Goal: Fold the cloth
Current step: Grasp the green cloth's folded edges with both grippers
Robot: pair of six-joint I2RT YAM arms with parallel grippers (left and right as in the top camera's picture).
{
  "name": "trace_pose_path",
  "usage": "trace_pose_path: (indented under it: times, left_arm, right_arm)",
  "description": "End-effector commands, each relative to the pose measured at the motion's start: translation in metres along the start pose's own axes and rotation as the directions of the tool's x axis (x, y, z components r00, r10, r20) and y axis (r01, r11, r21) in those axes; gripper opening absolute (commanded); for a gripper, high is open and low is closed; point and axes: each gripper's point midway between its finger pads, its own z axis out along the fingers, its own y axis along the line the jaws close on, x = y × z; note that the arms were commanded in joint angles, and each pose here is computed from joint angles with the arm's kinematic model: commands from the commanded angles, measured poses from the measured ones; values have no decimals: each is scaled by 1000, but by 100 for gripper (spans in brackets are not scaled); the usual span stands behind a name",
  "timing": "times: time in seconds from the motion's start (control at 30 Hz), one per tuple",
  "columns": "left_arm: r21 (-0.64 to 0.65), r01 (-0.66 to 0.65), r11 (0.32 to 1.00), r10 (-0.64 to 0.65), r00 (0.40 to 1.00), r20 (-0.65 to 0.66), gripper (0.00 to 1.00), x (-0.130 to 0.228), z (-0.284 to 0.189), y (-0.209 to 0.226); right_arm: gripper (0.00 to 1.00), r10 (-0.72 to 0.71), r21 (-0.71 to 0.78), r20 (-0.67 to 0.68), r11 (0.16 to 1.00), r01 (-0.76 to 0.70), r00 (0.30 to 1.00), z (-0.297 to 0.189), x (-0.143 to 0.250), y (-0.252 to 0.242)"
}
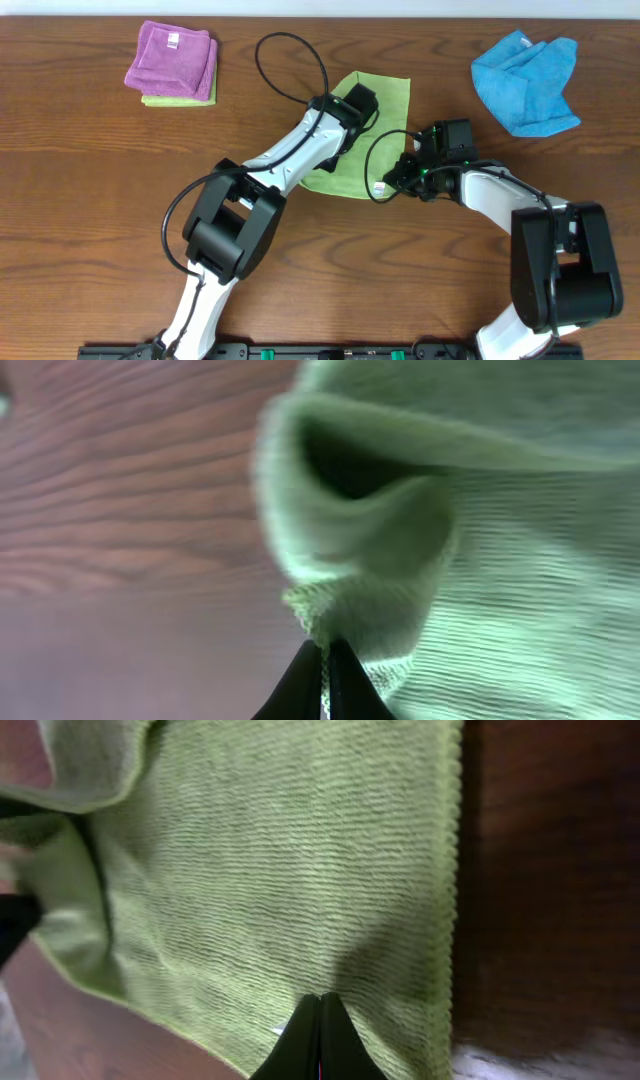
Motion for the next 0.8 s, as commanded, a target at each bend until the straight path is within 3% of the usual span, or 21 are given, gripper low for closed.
trace_pose_path:
  times: [0.0,0.4,0.63,0.7,0.77]
  left_arm:
    - [-97,64,993,-64,998,7,6,-2,-4,29]
    - [-242,243,939,-287,943,-166,6,51,-7,68]
    - [-329,382,864,-480,821,-309,6,98,-24,67]
    - [-308,396,865,-491,795,-357,12,105,-25,59]
    - [-299,400,866,-491,788,-371,7,107,-26,56]
  right_arm:
    - [1,-10,43,2,999,10,1000,2,2,-8]
    - [2,-21,103,2,995,21,1000,1,4,-19]
    - [2,-22,109,6,994,21,1000,1,3,-20]
    - [2,-23,118,11,993,21,1000,1,2,-21]
    - [1,-23,120,13,993,21,1000,1,2,-22]
